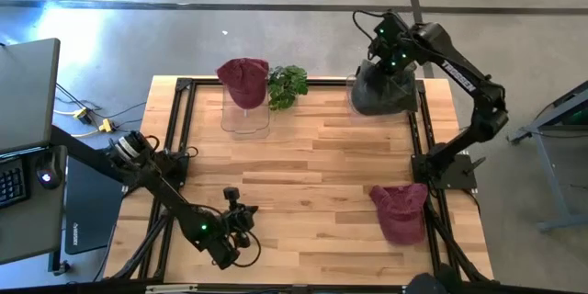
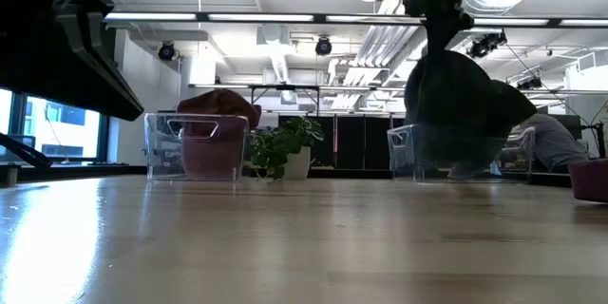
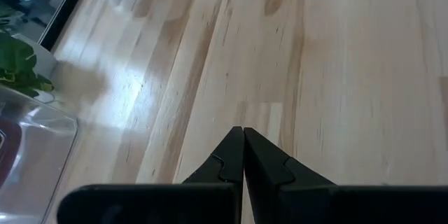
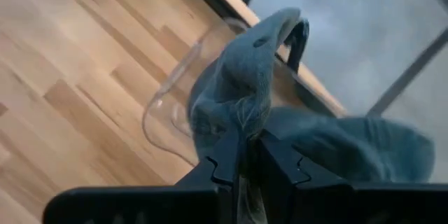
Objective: Pick & Place hat
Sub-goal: Put the black cap into the right transparent bin
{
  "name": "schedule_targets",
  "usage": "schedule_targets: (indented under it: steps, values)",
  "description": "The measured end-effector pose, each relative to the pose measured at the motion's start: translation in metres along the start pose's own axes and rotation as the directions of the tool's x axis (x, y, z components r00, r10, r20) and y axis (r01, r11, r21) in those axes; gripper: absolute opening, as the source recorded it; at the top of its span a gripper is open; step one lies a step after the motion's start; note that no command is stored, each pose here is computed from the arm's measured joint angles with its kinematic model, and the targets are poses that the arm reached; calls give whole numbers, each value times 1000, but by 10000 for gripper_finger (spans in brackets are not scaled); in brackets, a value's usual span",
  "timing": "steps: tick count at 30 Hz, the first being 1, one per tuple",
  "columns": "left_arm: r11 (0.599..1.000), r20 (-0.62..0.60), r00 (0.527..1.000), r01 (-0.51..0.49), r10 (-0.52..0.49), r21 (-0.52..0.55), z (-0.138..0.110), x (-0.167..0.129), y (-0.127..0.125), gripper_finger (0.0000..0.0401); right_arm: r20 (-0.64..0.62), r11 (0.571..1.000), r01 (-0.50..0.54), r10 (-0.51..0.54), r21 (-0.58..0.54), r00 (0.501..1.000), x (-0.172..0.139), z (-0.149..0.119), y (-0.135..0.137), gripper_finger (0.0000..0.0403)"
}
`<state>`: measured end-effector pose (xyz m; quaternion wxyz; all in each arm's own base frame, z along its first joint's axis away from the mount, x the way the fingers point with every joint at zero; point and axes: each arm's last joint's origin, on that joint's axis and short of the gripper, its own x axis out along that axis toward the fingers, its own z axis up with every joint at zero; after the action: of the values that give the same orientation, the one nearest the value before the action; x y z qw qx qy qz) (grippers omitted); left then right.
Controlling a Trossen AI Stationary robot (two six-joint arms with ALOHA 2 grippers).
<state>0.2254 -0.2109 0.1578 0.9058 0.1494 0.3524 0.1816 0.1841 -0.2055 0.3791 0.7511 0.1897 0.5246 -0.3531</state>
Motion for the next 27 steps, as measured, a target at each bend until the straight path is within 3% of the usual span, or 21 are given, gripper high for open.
schedule_targets:
  steps: [7,13,18,27]
  values:
    - [1000,-2,1000,-4,4,2,0,1,1,3,-111,977,86,-65,196,992,3,-8,-8,27]
    - [1000,-17,1000,-17,17,9,-2,1,3,3,-227,897,278,-208,344,952,1,-20,-11,23]
    - [1000,-9,1000,-17,17,8,-8,-8,0,3,-266,887,260,-165,380,950,16,-24,-1,33]
    - [1000,86,996,-21,20,21,-15,-26,-8,3,-205,904,174,-99,390,974,45,-22,9,43]
